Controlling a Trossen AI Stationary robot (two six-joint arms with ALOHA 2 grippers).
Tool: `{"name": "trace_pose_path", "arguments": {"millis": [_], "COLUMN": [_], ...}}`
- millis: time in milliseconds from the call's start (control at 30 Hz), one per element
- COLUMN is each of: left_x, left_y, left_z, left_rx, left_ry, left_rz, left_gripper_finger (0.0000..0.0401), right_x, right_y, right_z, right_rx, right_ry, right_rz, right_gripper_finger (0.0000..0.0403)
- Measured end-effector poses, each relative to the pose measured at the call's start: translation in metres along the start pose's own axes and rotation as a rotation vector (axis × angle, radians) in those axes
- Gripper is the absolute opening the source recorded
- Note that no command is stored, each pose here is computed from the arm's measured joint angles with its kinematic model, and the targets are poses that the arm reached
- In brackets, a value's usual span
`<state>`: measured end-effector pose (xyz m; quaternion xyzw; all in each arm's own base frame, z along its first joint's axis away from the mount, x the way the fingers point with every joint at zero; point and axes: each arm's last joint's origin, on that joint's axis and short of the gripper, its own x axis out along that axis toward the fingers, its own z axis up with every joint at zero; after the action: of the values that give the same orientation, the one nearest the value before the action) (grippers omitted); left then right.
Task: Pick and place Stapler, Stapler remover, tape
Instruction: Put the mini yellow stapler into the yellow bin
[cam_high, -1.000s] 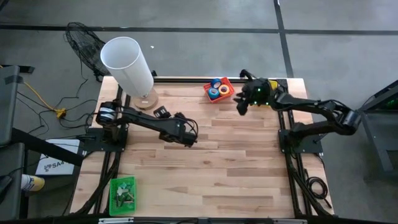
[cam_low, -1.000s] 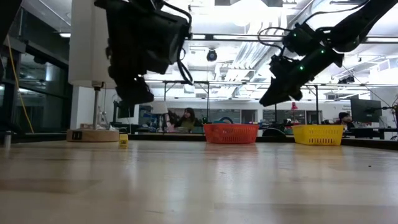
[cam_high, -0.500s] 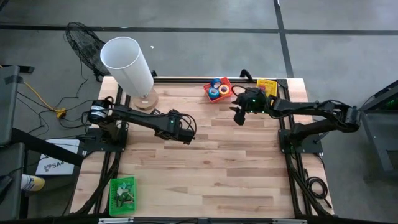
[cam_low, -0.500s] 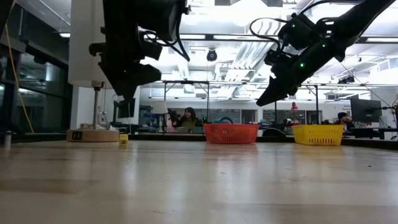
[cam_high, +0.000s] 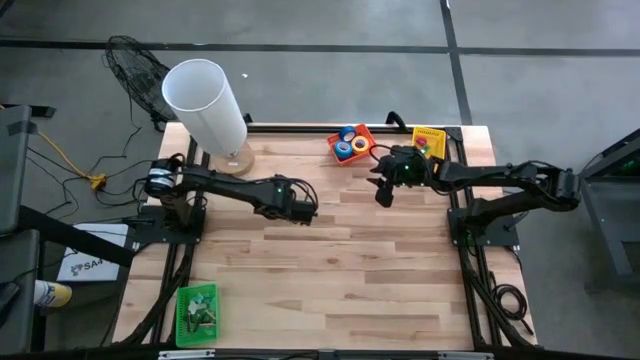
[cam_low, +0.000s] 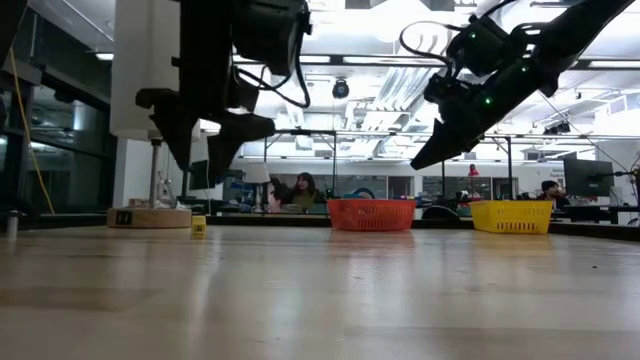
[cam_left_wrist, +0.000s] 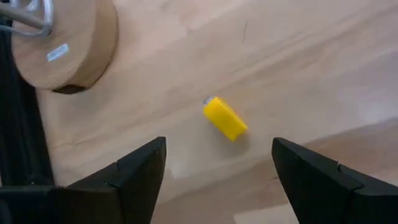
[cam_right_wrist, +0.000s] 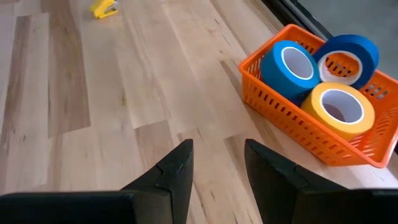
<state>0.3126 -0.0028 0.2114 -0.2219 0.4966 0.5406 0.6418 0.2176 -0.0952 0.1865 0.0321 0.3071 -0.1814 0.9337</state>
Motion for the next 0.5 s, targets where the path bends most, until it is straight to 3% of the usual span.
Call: {"name": "trace_pose_path", "arguments": {"millis": [300, 500], "left_x": [0.033, 0.043], "left_y": [-0.020, -0.026], "left_z": [-0.009, -0.017], "left_rx": [-0.067, -0.173], "left_ry": [-0.103, -0.154], "left_rz": [0.008, 0.029], "left_gripper_finger": [0.0288, 0.0289], "right_x": [0.000, 0.000], "right_y": [0.007, 0.008], "right_z": [-0.002, -0.004], "right_rx": [0.002, 0.004], "right_ry": [0.020, 0.039], "right_rz": [0.023, 0.027], "right_gripper_finger": [0.0136, 0.0136]}}
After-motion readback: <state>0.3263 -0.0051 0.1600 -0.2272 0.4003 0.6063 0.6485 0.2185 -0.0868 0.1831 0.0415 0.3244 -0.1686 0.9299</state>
